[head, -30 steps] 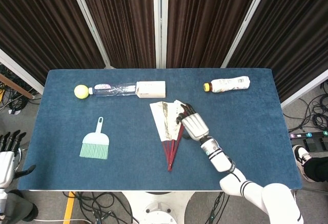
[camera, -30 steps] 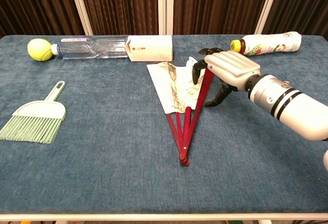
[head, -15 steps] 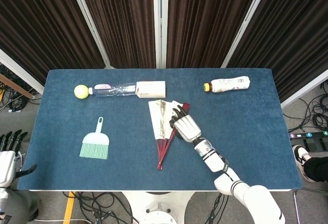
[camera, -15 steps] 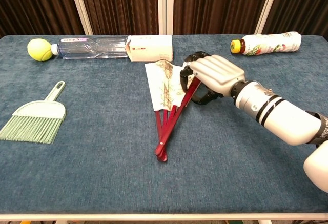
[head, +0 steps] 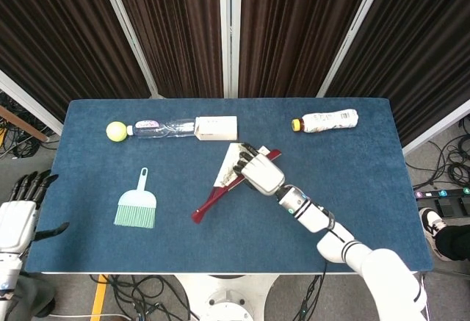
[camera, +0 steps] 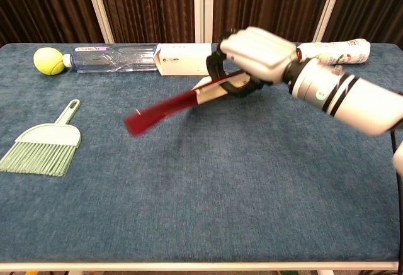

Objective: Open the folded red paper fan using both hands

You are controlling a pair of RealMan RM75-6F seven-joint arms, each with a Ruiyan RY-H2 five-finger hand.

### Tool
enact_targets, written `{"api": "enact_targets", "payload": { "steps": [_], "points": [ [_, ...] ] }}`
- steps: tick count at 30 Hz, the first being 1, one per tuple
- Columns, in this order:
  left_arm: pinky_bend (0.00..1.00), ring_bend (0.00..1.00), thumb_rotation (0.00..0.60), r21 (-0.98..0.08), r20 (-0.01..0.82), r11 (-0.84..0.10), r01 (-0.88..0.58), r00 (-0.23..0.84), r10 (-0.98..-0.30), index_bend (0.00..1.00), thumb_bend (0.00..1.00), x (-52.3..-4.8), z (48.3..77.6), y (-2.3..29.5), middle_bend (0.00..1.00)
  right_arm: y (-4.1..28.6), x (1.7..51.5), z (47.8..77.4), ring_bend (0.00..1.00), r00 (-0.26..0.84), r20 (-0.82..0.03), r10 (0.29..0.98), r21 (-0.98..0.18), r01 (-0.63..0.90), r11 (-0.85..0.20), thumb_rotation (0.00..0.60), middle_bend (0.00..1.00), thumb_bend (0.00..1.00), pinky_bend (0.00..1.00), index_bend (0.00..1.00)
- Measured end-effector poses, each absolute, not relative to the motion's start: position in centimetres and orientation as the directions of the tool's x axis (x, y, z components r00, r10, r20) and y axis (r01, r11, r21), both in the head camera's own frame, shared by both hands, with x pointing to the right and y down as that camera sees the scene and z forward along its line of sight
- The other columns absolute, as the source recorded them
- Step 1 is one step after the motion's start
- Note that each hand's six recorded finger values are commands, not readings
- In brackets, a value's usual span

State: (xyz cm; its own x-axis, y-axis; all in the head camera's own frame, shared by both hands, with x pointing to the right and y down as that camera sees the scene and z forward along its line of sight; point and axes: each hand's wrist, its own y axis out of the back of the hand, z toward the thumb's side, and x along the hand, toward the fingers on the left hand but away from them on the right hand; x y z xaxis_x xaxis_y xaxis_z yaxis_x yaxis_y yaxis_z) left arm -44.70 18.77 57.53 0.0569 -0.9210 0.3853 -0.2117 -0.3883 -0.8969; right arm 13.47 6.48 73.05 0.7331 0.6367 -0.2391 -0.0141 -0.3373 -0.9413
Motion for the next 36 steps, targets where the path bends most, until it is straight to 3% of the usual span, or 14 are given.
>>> {"api": "enact_targets", "payload": {
  "steps": [7,16,20,26,36],
  "points": [
    [0.11,0.0,0.6,-0.819,0.361,-0.406,-0.405,0.187,-0.914,0.13,0.0,-40.9,58.4,14.8,0.07,4.3,13.1,66.9,0.3,0.793,-0.183,0.581,-0.925,0.061,-0.375,0.6,0.58,0.76,0.17,0.77],
    [0.13,0.0,0.6,-0.554,0.391,-0.529,-0.643,0.36,-0.847,0.15,0.0,-34.2,61.4,11.1,0.09,1.9,12.1,58.5,0.3,0.82,-0.149,0.553,-0.88,0.145,-0.452,0.6,0.58,0.76,0.16,0.78],
    [0.14,0.01,0.6,-0.424,0.396,-0.59,-0.687,0.445,-0.803,0.17,0.0,-29.8,63.3,10.4,0.1,1.3,10.6,57.0,0.3,0.815,-0.163,0.555,-0.866,0.151,-0.477,0.6,0.58,0.76,0.14,0.77],
    [0.16,0.02,0.6,-0.338,0.402,-0.633,-0.697,0.501,-0.767,0.21,0.0,-25.3,65.2,9.8,0.13,0.8,8.2,55.7,0.29,0.813,-0.176,0.555,-0.865,0.141,-0.482,0.6,0.58,0.76,0.13,0.76],
    [0.23,0.11,0.6,-0.266,0.409,-0.594,-0.76,0.469,-0.783,0.28,0.0,-23.2,66.7,9.1,0.24,0.6,5.4,55.6,0.28,0.803,-0.201,0.562,-0.873,0.113,-0.475,0.6,0.58,0.76,0.13,0.75]
  ]
}}
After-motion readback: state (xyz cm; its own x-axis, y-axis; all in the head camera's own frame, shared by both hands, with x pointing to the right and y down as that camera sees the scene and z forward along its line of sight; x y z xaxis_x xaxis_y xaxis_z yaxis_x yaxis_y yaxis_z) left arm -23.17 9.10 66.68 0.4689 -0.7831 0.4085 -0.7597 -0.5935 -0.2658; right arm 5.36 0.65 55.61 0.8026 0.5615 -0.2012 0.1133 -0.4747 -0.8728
